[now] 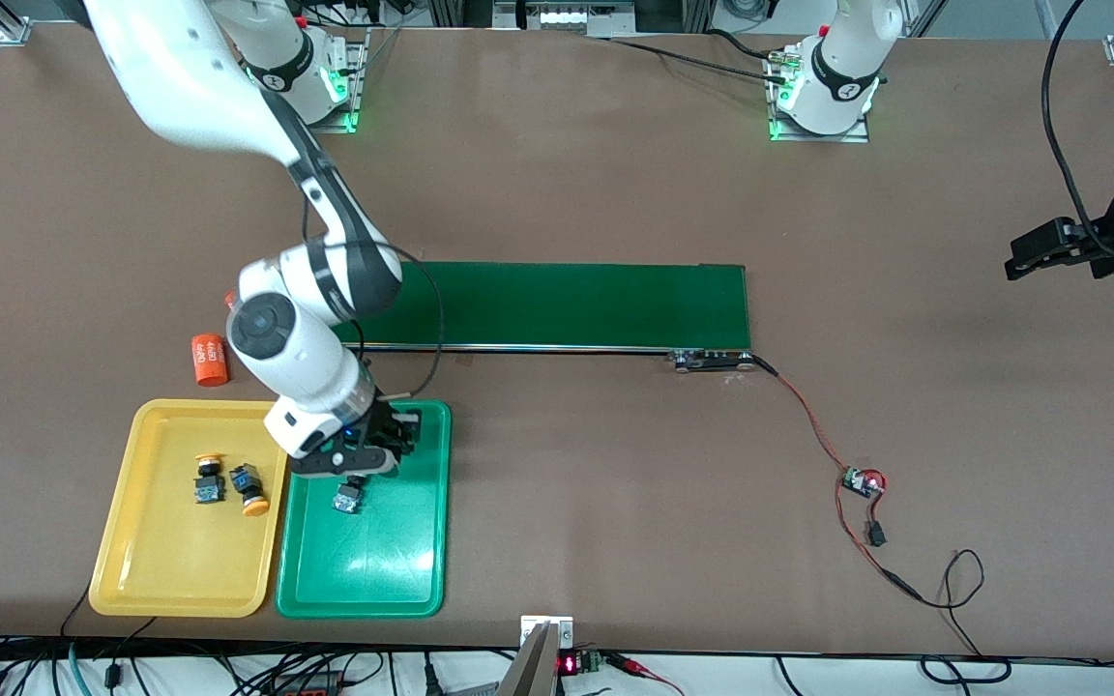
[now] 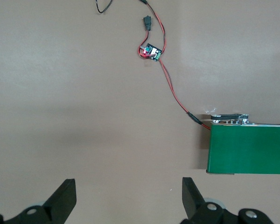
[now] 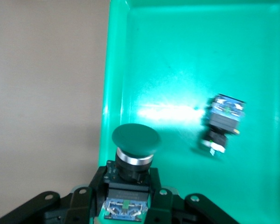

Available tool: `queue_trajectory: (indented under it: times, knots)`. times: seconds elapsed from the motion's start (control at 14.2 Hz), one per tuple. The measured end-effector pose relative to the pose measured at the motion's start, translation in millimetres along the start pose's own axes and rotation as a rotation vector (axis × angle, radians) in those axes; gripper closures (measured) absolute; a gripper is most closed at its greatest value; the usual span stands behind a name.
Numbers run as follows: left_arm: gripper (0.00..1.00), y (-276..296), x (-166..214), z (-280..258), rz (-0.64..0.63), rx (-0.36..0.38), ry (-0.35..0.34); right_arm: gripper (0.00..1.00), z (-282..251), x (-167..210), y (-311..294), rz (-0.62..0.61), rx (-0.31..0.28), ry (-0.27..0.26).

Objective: Sort buttons by color to trays
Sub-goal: 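Carry the green button to the green tray and release it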

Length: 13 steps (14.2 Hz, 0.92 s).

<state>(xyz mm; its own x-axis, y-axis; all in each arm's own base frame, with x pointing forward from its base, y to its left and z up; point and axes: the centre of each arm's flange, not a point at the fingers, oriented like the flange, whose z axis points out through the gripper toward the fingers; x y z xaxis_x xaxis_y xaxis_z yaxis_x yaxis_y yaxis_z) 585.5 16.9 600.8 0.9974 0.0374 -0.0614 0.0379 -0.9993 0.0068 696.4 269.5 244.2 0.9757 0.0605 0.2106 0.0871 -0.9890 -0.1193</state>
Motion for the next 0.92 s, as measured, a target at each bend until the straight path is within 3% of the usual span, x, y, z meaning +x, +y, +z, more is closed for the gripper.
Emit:
queue_trajectory:
  times: [0.28, 0.35, 0.7, 0.92]
  knots:
    - [0.00, 0.2, -0.4, -0.7, 0.000, 0.000, 0.001, 0.59, 38.9, -4.9, 8.8, -0.018, -0.002, -0.001]
    - [0.00, 0.2, -0.4, -0.7, 0.000, 0.000, 0.001, 0.55, 37.6, -3.7, 8.6, -0.018, -0.002, 0.002]
    - [0.00, 0.7, -0.4, -0.7, 0.001, 0.000, 0.001, 0.04, 25.7, 6.9, 18.4, -0.009, -0.005, 0.014]
    - [0.00, 1.7, -0.5, -0.8, 0.003, 0.000, 0.001, 0.00, -0.2, 14.1, 27.3, 0.002, -0.025, -0.032]
